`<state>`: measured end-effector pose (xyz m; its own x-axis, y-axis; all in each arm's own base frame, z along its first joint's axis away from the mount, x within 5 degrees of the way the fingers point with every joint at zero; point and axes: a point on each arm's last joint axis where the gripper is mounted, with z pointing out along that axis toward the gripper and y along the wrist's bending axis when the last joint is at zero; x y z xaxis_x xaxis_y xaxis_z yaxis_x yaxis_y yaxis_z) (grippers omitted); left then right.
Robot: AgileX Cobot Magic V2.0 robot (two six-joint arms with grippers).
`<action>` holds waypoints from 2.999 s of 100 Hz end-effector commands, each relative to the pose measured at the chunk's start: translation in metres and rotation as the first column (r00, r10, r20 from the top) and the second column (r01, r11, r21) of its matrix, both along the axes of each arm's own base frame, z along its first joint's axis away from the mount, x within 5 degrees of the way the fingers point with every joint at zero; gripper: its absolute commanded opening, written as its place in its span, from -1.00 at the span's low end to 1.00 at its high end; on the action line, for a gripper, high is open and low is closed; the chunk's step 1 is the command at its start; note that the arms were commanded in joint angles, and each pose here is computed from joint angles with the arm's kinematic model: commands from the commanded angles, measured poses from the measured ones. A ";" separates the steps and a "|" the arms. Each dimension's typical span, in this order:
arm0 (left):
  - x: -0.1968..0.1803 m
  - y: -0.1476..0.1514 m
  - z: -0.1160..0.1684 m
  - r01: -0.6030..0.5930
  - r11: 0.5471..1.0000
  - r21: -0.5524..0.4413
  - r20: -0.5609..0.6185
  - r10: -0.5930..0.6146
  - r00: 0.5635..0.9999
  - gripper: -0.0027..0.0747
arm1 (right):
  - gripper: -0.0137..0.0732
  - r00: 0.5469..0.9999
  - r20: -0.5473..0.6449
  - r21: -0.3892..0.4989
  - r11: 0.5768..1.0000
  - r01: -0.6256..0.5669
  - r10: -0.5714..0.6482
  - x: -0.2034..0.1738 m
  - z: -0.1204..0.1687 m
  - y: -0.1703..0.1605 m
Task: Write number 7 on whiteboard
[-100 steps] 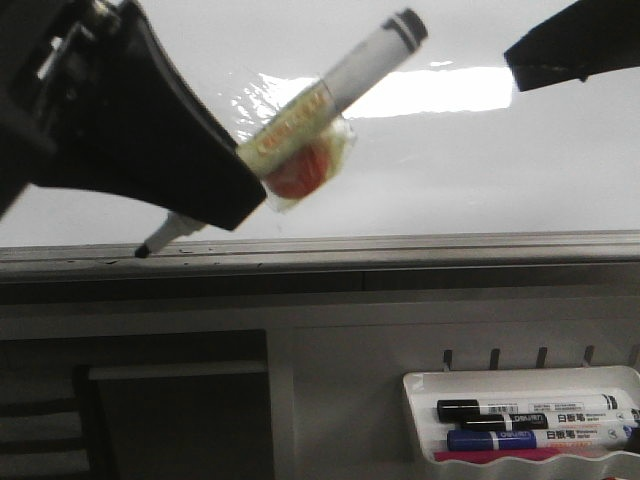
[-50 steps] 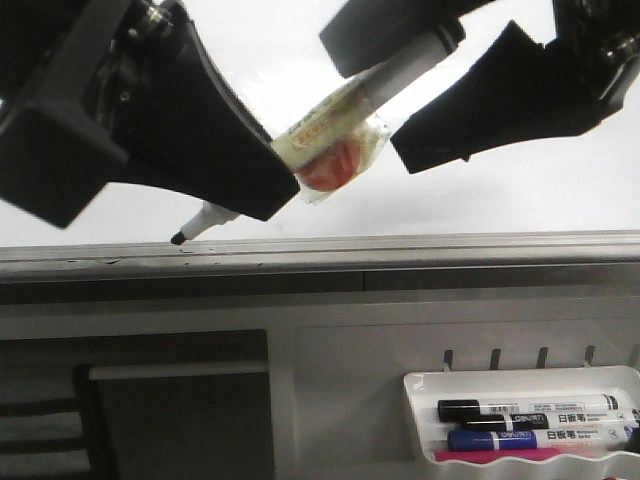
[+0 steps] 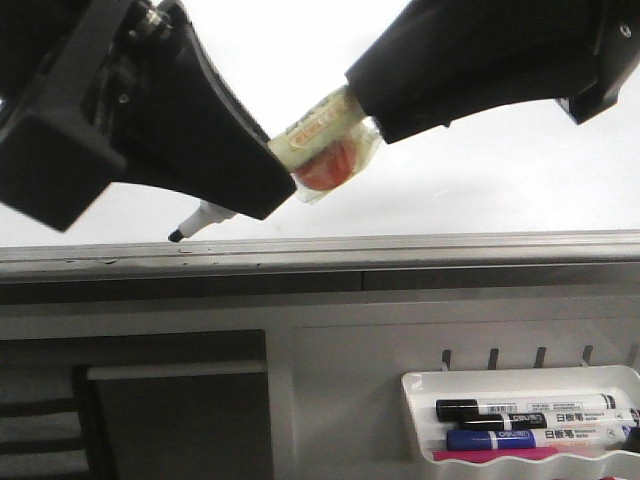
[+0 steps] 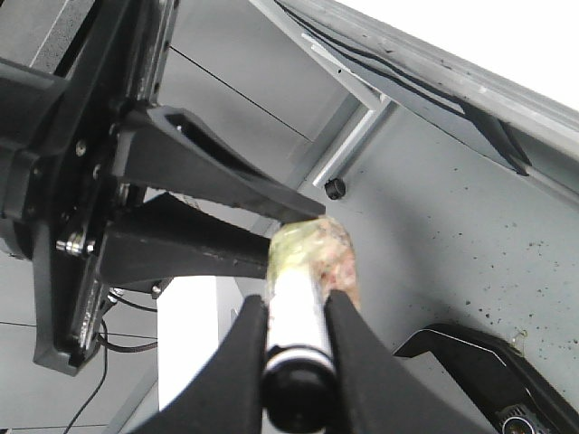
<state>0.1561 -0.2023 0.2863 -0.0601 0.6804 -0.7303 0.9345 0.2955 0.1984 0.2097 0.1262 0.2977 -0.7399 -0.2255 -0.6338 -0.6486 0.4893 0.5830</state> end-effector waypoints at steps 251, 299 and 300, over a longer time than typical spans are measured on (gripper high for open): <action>-0.008 0.161 0.058 -0.657 0.345 -0.670 -0.191 0.776 0.602 0.33 | -0.81 0.675 0.546 0.001 0.806 0.591 -0.496 0.043 0.018 -0.036; -0.008 0.161 0.058 -0.658 0.347 -0.669 -0.192 0.774 0.604 0.33 | -0.81 0.811 0.392 -0.051 0.870 0.491 -0.435 0.022 -0.021 -0.036; -0.008 0.161 0.058 -0.658 0.347 -0.669 -0.192 0.774 0.604 0.33 | -0.81 0.815 0.385 -0.052 0.871 0.488 -0.433 0.022 -0.022 -0.036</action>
<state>0.1478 -0.0452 0.3316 -0.2105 -0.1545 -0.9653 0.3071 0.9270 -0.2153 0.2336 0.0966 0.2772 -0.5109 -0.0464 -0.8584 -0.5091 0.8209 0.2586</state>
